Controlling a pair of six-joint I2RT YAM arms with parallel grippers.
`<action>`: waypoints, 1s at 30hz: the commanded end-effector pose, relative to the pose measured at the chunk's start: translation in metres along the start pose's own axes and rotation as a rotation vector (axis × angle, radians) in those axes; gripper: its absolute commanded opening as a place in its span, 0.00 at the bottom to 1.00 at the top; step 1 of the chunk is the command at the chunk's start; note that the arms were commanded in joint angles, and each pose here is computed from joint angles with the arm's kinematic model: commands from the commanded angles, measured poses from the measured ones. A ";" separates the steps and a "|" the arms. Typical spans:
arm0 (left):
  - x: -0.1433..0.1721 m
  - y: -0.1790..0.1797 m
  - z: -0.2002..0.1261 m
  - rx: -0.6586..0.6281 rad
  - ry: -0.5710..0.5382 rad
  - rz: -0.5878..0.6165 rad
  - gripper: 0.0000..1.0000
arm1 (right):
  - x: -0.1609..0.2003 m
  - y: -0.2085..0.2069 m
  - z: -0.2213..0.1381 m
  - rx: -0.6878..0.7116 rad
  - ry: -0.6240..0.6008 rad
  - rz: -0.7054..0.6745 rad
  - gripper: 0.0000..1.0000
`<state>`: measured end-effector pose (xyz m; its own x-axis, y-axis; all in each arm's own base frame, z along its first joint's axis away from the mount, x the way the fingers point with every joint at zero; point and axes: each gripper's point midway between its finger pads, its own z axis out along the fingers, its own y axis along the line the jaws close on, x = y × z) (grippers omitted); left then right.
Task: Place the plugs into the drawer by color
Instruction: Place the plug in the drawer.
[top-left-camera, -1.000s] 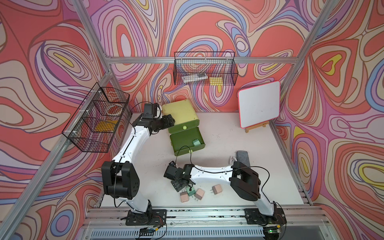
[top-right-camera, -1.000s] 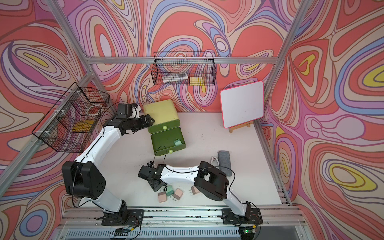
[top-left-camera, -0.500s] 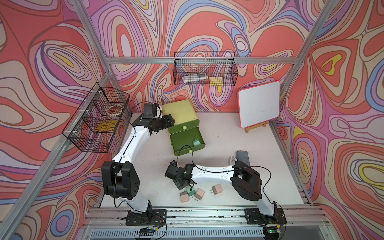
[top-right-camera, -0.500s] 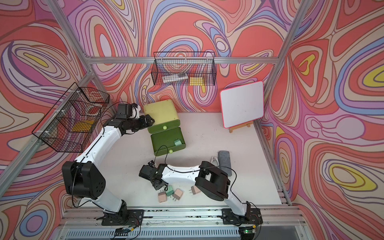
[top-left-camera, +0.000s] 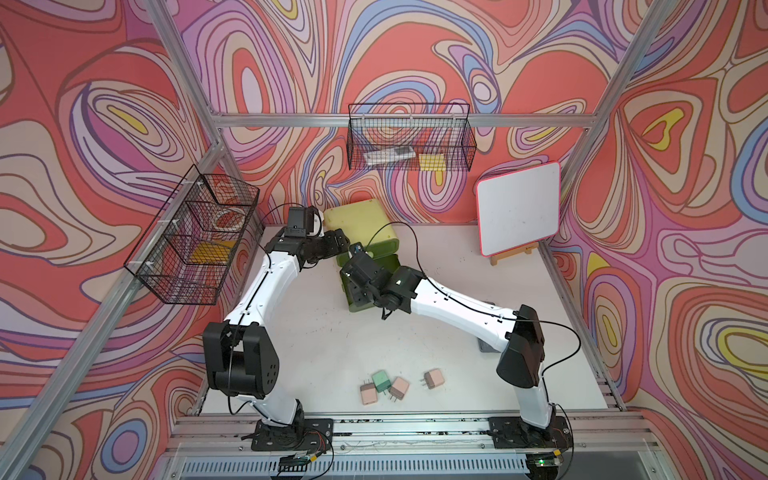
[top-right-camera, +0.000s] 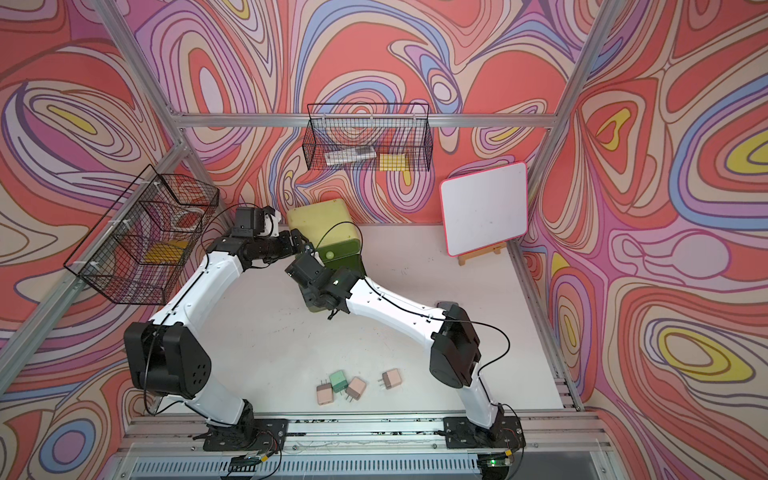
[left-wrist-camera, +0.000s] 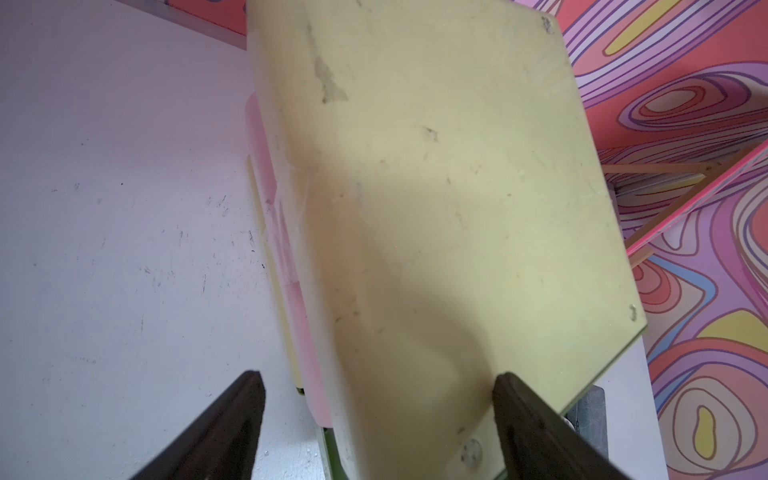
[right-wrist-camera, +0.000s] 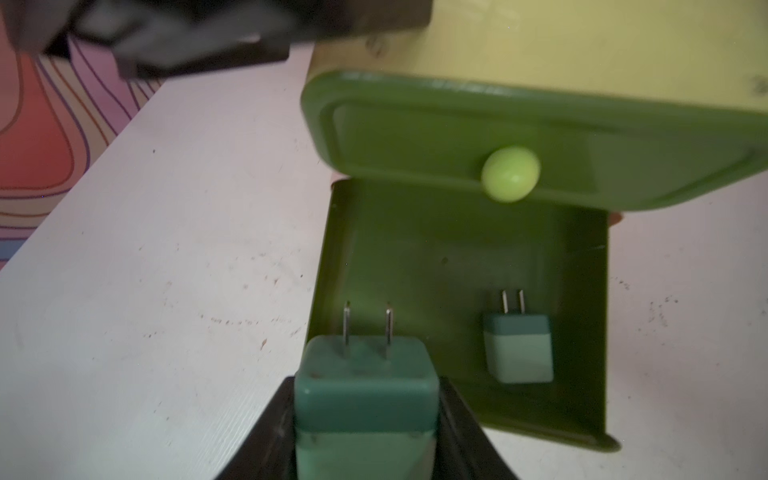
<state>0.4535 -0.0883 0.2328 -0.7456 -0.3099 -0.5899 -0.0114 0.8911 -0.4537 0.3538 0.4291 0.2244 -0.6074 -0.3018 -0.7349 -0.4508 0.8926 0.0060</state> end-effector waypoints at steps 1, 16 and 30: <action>0.002 0.002 0.000 -0.009 -0.002 -0.005 0.85 | 0.002 -0.006 0.032 0.032 0.018 -0.057 0.40; 0.001 0.004 0.000 -0.015 -0.001 -0.007 0.85 | 0.022 0.020 0.076 -0.083 0.099 -0.046 0.41; 0.001 0.004 -0.003 -0.021 -0.006 -0.003 0.86 | 0.044 0.031 0.078 -0.182 0.190 0.068 0.44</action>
<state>0.4556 -0.0782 0.2316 -0.7352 -0.3223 -0.5963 -0.0389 0.8983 -0.4376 0.3752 0.4585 0.1485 -0.7314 -0.3001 -0.6123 -0.4736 0.8696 0.1395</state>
